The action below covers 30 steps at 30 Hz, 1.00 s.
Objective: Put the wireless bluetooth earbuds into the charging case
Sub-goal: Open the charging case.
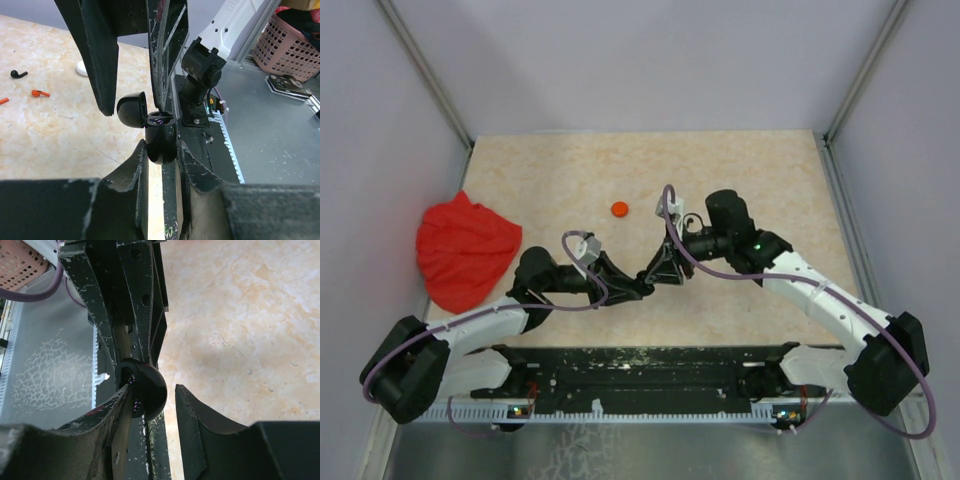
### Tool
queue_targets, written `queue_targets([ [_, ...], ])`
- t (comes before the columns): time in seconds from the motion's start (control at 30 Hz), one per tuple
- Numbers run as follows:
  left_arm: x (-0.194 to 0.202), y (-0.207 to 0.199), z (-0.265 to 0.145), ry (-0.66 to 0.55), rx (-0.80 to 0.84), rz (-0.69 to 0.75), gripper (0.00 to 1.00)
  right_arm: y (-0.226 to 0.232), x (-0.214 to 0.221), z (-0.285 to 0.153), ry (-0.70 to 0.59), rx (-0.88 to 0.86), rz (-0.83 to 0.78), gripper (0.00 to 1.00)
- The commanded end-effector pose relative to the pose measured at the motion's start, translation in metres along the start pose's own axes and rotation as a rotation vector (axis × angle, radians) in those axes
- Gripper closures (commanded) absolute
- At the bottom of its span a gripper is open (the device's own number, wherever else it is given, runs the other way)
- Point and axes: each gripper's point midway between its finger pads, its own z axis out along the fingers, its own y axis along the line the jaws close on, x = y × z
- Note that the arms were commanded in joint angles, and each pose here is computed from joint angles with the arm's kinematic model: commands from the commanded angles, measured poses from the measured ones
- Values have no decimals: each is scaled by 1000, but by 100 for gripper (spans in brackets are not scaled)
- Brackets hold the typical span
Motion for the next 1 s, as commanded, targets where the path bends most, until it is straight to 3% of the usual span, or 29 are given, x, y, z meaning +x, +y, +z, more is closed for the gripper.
queue_targets([
  [0.0, -13, -6, 2, -34, 27, 40, 97, 5, -3, 5, -2, -43, -50, 61],
  [0.27, -12, -6, 2, -32, 28, 31, 92, 4, -5, 5, 3, -27, -63, 76],
  [0.5, -6, -5, 2, -4, 31, 13, 65, 3, -5, 3, 49, 28, -95, 91],
  [0.63, -2, -4, 2, 14, 26, 8, 52, 0, 1, 3, 106, 81, -111, 94],
  [0.97, 7, -3, 3, 58, 46, -25, 48, 2, -3, -4, 166, 141, -159, 95],
])
